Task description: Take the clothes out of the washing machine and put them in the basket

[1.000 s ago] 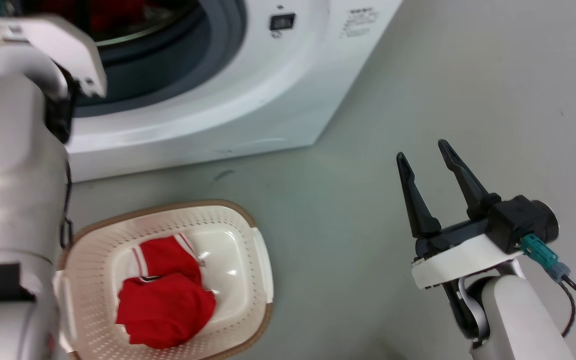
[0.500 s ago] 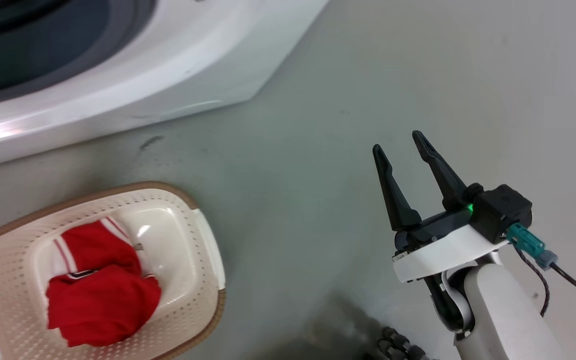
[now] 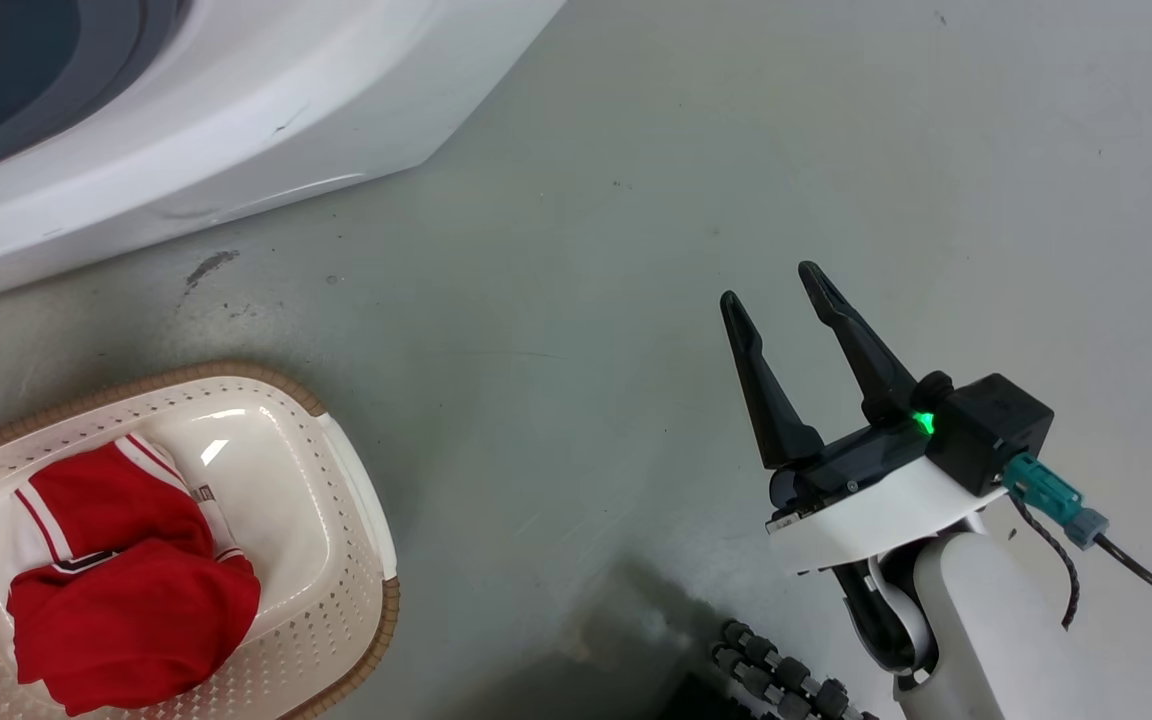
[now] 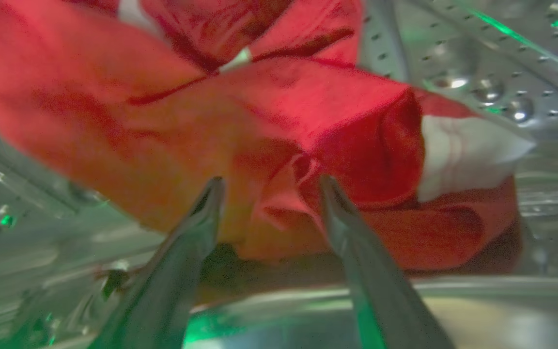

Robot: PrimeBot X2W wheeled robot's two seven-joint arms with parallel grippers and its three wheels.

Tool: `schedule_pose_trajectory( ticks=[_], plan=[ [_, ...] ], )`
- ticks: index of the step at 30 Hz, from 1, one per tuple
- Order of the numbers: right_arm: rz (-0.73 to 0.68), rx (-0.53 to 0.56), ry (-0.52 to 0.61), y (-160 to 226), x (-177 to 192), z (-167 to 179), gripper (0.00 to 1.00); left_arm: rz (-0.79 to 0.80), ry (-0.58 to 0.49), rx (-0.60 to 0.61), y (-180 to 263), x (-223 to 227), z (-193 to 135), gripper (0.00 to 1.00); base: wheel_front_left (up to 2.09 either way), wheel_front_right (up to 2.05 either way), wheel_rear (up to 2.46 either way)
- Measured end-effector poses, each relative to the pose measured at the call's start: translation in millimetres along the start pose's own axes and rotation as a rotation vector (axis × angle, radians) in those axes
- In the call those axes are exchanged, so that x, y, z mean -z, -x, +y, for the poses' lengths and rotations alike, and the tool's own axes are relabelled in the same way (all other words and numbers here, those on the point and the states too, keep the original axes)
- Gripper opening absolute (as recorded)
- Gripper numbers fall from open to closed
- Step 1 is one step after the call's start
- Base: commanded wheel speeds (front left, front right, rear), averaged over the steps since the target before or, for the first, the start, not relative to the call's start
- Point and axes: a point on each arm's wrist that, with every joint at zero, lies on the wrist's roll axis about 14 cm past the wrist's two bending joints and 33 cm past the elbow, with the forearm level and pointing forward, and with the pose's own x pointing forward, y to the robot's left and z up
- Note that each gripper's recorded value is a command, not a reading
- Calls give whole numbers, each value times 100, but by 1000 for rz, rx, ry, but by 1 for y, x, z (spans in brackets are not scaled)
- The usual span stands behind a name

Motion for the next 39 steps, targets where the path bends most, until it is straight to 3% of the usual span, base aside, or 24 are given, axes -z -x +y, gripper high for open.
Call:
schedule_pose_trajectory(
  ticks=[3, 5, 6, 15, 16, 24, 39],
  plan=[
    [4, 0, 0, 1, 1, 0, 100, 49, 32, 5, 0, 5, 2, 96, 0, 0, 0],
    [6, 0, 0, 0, 2, 0, 100, 50, 44, 0, -1, 4, 3, 10, 0, 0, 0],
    [8, -2, -1, 0, 3, 1, 100, 42, 46, -5, -1, 3, 3, 0, 0, 0, 0],
    [4, -15, -3, 0, 1, 5, 100, -147, 54, -74, 7, -26, 12, 0, 0, 0, 0],
    [-2, -15, -4, 1, -1, 5, 100, -249, 56, -95, 17, -43, 14, 0, 0, 0, 0],
    [-66, -8, 15, 7, -25, 2, 100, -580, 43, -122, 68, -78, 9, 0, 0, 0, 0],
    [-197, -30, 34, 41, -69, 12, 100, -846, 86, -46, 180, -48, -22, 0, 0, 0, 0]
  ],
)
